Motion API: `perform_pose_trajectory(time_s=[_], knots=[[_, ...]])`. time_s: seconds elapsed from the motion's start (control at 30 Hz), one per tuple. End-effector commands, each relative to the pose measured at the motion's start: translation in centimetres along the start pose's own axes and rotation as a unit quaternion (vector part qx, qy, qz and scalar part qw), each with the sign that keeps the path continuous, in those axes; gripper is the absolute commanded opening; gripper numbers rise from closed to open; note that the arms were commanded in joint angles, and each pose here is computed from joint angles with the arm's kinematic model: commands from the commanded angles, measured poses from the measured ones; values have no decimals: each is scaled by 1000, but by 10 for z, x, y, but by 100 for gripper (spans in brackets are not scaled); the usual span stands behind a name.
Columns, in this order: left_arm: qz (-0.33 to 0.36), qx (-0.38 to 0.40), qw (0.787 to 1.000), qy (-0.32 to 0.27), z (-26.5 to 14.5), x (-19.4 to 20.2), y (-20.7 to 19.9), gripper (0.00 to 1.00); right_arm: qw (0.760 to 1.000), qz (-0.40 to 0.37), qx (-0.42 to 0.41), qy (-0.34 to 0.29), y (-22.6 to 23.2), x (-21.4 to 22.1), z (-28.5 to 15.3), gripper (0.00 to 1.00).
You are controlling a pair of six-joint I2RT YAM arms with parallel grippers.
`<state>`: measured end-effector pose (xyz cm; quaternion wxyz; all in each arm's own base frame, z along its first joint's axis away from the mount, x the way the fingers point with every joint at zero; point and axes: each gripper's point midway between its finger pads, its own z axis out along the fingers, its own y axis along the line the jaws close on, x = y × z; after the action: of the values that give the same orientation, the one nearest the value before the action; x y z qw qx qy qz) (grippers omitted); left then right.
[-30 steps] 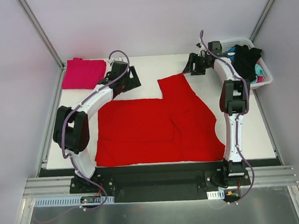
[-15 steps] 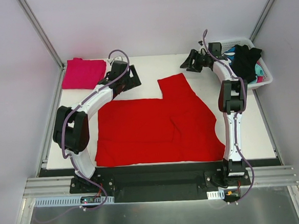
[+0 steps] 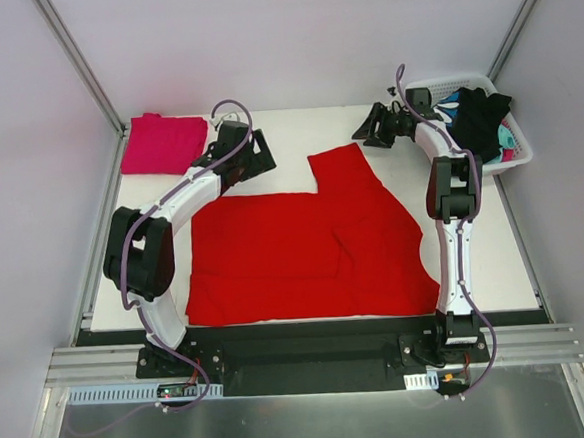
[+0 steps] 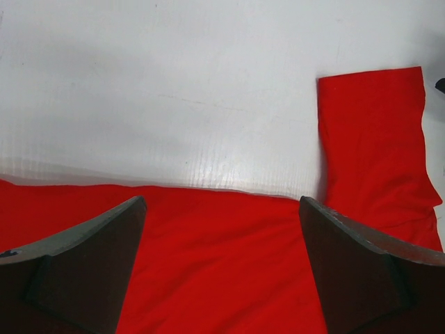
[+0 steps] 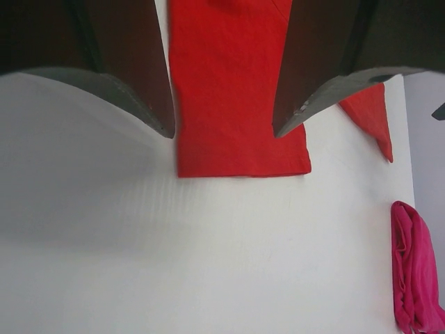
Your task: Fold and stack the t-shirts
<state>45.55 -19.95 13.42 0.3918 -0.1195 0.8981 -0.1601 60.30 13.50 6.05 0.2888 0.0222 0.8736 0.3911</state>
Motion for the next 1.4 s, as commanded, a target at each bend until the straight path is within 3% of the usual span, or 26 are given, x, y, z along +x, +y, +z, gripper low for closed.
perform_pose_trajectory(time_s=[0.0,0.67,1.37], knots=[[-11,18,999,-24,-15,-14,-9,92,1000,25,6,-1,6,-3,-5,61],[-23,14,999,-33,-29,-14,-4,92,992,123,7,15,-3,11,5,58],[-30,13,999,-33,-32,-13,0,92,987,151,1,48,3,36,20,48]])
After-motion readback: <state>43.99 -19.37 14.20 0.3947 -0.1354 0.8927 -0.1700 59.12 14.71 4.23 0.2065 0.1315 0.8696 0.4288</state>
